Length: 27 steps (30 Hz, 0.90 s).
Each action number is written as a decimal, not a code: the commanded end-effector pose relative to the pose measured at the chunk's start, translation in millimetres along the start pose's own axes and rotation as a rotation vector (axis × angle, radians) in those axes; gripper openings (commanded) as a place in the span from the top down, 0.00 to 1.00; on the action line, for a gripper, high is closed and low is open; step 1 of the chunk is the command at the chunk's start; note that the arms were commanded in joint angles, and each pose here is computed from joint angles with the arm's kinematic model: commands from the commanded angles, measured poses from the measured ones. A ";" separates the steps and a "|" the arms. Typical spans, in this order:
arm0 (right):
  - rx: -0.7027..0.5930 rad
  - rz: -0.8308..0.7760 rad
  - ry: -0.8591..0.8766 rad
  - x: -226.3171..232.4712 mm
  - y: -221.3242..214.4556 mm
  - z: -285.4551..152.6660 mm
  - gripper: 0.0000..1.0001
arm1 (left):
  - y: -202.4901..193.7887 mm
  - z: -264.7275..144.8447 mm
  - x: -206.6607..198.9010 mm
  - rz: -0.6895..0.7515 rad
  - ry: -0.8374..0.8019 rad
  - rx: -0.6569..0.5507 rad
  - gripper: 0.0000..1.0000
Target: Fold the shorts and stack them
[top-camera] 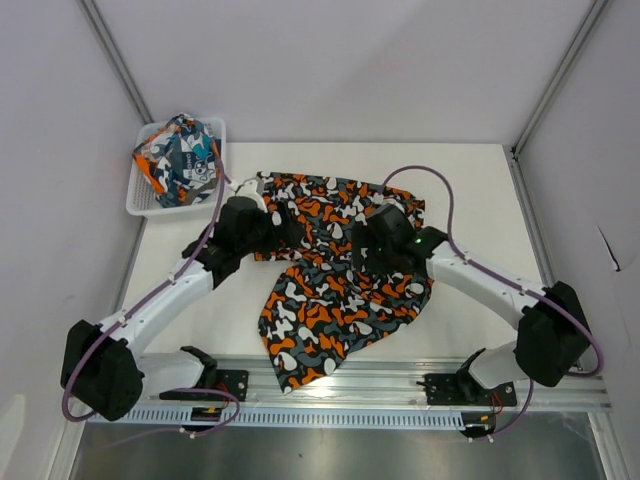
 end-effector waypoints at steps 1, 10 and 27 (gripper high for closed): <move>-0.024 0.003 -0.145 -35.5 13.9 -11.7 0.06 | -9.3 -9.9 -31.1 0.101 -0.115 0.020 0.01; 0.041 0.042 -0.257 -90.0 6.5 11.5 0.16 | -87.5 -16.5 -82.7 0.247 -0.190 0.127 0.01; 0.104 0.047 0.222 -46.8 -61.2 16.2 0.67 | -78.1 -17.3 -84.1 0.302 -0.147 0.149 0.01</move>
Point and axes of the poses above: each gripper's point midway between its finger pads, its own z axis out along the fingers, its own x axis along the line the jaws close on, y = z × x, the point moved 8 cm from there along -z, back along the fingers, and after that the axes turned 10 degrees about -z, right-handed, at the moved point
